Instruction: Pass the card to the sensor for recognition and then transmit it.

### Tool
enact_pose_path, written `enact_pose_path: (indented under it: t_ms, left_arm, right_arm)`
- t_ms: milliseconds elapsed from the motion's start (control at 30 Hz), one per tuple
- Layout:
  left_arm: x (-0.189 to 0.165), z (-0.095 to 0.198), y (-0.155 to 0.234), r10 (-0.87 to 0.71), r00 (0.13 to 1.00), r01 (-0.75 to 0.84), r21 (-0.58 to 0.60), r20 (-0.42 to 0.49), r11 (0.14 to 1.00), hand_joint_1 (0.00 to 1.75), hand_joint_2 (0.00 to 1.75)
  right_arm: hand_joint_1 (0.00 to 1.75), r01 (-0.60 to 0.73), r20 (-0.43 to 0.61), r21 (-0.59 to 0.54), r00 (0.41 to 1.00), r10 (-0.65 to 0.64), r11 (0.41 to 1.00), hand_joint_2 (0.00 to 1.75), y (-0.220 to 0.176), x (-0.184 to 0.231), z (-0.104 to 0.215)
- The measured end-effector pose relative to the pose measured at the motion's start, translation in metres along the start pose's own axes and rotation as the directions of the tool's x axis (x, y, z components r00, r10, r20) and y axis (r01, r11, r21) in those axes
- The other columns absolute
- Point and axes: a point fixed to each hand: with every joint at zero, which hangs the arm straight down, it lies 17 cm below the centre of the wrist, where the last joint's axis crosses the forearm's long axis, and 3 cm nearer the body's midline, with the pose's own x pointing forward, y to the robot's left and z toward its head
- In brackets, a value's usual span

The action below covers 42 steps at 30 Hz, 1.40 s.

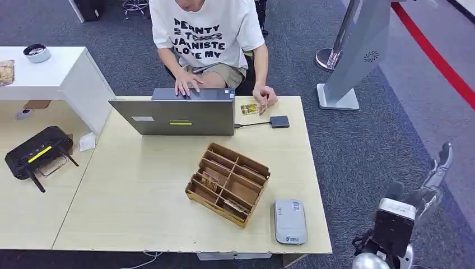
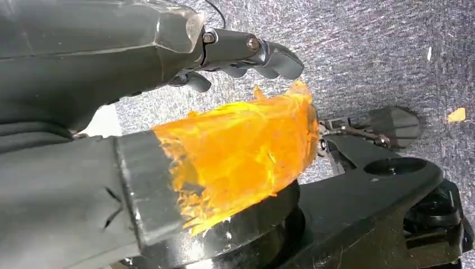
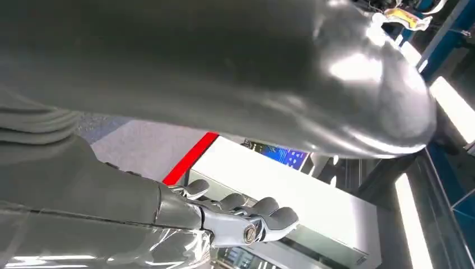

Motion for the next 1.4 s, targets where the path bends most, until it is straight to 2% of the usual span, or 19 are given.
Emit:
enact_pose_path:
  t_ms: [800, 833, 867, 900, 933, 967, 1000, 1033, 1067, 1133, 1233, 1300, 1400]
  left_arm:
    - [0.0, 0.0, 0.0, 0.0, 1.0, 0.0, 0.0, 0.0, 1.0, 0.0, 0.0]
    - [0.002, 0.0, 0.0, -0.001, 1.0, 0.001, -0.001, 0.009, 1.0, 0.0, 0.0]
    - [0.004, 0.0, -0.001, -0.001, 1.0, 0.001, -0.004, 0.025, 1.0, 0.0, 0.0]
    - [0.006, 0.0, -0.001, -0.002, 0.999, 0.002, -0.009, 0.041, 1.0, 0.0, 0.0]
    - [0.007, 0.0, -0.001, -0.003, 0.999, 0.004, -0.009, 0.05, 1.0, 0.0, 0.0]
    - [0.008, 0.001, -0.001, -0.005, 0.998, 0.006, -0.011, 0.055, 1.0, 0.0, 0.0]
    - [0.01, 0.001, -0.001, -0.006, 0.998, 0.007, -0.012, 0.06, 1.0, 0.0, 0.0]
    - [0.009, 0.001, -0.002, -0.006, 0.998, 0.007, -0.014, 0.06, 1.0, 0.0, 0.0]
    - [0.003, 0.001, -0.002, -0.006, 0.999, 0.007, -0.015, 0.053, 1.0, 0.0, 0.0]
    - [-0.009, 0.0, 0.002, -0.006, 0.999, 0.006, -0.009, 0.036, 1.0, 0.0, 0.0]
    - [-0.005, 0.0, 0.003, -0.007, 0.999, 0.007, -0.007, 0.042, 1.0, 0.0, 0.0]
    - [-0.003, 0.0, 0.003, -0.007, 0.999, 0.007, -0.007, 0.045, 1.0, 0.0, 0.0]
    - [-0.003, 0.0, 0.004, -0.007, 0.999, 0.007, -0.007, 0.045, 1.0, 0.0, 0.0]
  right_arm:
    - [0.0, -0.001, 0.0, 0.0, 1.0, 0.001, 1.0, 0.0, 0.0, 0.0, 0.0]
    - [0.0, -0.022, -0.012, 0.016, 1.0, 0.022, 1.0, 0.0, 0.003, -0.003, 0.001]
    - [0.0, -0.098, -0.063, 0.078, 0.993, 0.103, 0.992, 0.0, 0.012, -0.023, 0.008]
    - [0.0, -0.213, -0.144, 0.206, 0.959, 0.245, 0.955, 0.0, 0.029, -0.072, 0.025]
    - [0.0, -0.304, -0.23, 0.372, 0.886, 0.404, 0.877, 0.0, 0.039, -0.146, 0.053]
    - [0.0, -0.344, -0.304, 0.525, 0.779, 0.549, 0.778, 0.0, 0.022, -0.225, 0.091]
    - [0.0, -0.376, -0.364, 0.597, 0.661, 0.657, 0.709, 0.0, -0.024, -0.287, 0.127]
    - [0.0, -0.395, -0.421, 0.625, 0.557, 0.716, 0.674, 0.0, -0.072, -0.327, 0.159]
    - [0.0, -0.4, -0.472, 0.638, 0.472, 0.745, 0.658, 0.0, -0.108, -0.351, 0.188]
    - [0.0, -0.385, -0.56, 0.657, 0.326, 0.761, 0.648, 0.0, -0.153, -0.378, 0.234]
    - [0.0, -0.318, -0.624, 0.693, 0.183, 0.759, 0.647, 0.0, -0.18, -0.391, 0.291]
    - [0.0, -0.28, -0.65, 0.701, 0.127, 0.749, 0.656, 0.0, -0.185, -0.393, 0.318]
    - [0.0, -0.253, -0.676, 0.699, 0.075, 0.733, 0.669, 0.0, -0.193, -0.393, 0.338]
